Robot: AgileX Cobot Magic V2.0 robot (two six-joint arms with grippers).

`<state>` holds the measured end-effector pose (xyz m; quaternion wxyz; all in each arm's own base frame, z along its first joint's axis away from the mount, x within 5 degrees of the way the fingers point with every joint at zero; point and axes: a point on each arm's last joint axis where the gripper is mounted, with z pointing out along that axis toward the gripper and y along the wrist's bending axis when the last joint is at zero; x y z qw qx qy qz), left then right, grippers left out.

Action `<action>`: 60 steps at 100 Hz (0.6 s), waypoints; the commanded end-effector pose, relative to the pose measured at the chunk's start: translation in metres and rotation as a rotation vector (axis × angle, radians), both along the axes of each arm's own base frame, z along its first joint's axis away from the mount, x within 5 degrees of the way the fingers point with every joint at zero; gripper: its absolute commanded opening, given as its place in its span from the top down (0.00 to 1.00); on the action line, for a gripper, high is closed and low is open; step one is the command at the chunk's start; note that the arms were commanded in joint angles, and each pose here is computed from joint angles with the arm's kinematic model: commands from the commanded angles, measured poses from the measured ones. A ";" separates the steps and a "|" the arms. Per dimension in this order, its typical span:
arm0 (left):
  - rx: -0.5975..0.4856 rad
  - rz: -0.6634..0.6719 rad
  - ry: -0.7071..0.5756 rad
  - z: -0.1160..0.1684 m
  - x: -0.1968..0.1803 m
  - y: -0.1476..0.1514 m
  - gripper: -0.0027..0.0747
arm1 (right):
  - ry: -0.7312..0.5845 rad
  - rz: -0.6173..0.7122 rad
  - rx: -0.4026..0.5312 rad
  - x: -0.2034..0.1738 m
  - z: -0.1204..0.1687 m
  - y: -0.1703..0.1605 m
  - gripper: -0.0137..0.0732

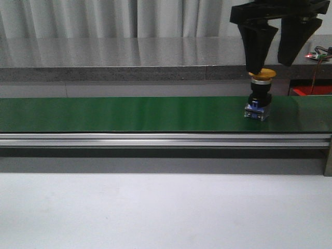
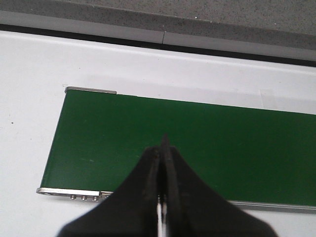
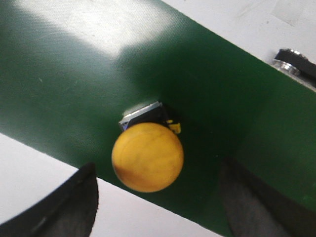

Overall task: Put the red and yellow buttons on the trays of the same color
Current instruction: 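Return the right gripper to the belt end and grasp the yellow button, then lower the yellow button into the yellow tray with the right gripper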

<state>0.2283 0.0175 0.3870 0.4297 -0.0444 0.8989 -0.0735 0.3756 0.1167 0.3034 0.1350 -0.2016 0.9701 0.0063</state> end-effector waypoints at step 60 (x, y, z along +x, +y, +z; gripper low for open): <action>-0.007 0.010 -0.108 0.018 -0.002 -0.002 0.99 | 0.040 -0.109 -0.004 0.000 0.010 -0.029 0.72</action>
